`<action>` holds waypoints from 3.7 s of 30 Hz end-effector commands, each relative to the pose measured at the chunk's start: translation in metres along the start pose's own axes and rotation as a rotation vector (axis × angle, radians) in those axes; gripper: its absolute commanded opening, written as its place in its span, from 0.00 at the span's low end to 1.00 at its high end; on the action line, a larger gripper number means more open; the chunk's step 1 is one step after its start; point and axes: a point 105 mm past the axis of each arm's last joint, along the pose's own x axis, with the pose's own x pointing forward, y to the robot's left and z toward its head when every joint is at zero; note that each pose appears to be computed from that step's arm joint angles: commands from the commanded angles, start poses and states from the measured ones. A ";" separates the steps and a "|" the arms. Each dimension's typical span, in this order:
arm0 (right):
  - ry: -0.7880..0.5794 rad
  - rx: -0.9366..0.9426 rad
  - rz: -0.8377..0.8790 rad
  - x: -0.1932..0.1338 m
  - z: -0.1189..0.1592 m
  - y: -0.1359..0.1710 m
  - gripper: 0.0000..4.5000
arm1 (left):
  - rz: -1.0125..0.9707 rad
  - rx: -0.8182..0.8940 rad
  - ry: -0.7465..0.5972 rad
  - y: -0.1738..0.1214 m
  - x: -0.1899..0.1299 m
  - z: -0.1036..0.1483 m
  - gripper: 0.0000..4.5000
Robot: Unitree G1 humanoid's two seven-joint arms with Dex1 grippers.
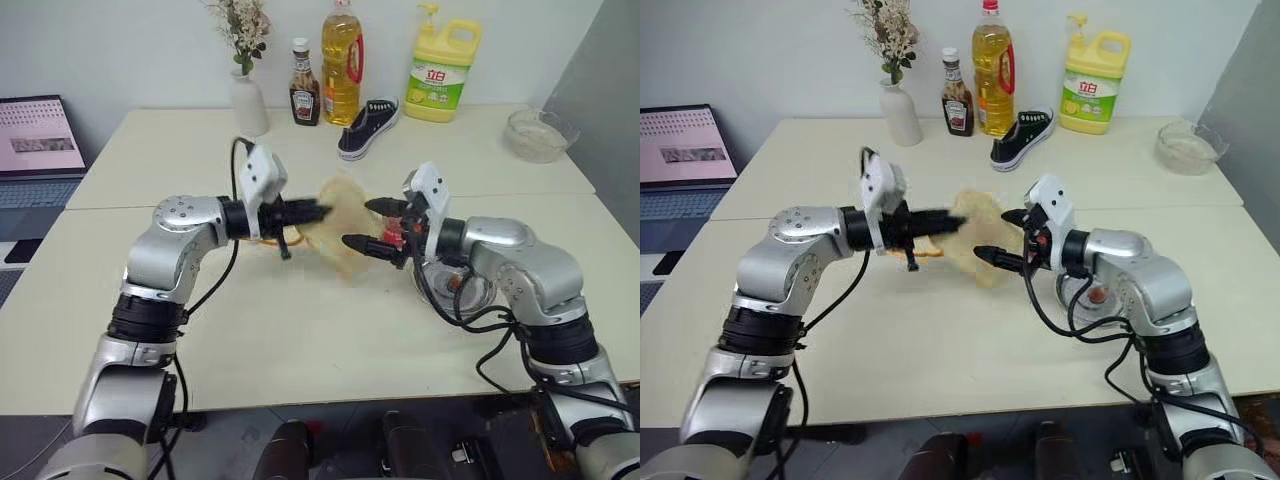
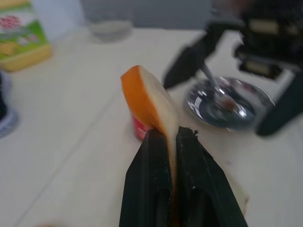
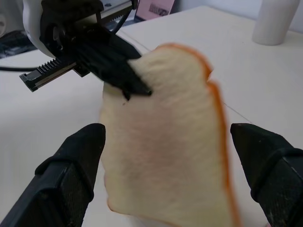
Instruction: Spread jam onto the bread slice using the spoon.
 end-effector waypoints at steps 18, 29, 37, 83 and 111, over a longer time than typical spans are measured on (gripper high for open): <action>0.124 0.055 0.101 -0.070 -0.015 0.048 1.00 | -0.467 0.182 0.188 -0.057 0.012 -0.024 0.01; 0.160 0.064 0.030 -0.073 -0.031 0.054 1.00 | -0.297 0.395 0.275 -0.002 0.056 -0.051 0.01; 0.151 0.075 -0.012 -0.076 -0.032 0.050 1.00 | -0.343 0.444 0.241 -0.009 0.076 -0.053 0.01; -0.258 0.787 -0.621 -0.178 -0.100 -0.100 1.00 | -0.469 0.363 0.023 -0.035 0.040 0.021 1.00; -0.274 0.928 -0.536 -0.147 -0.126 -0.117 0.56 | -0.423 0.352 0.059 -0.036 0.027 0.014 1.00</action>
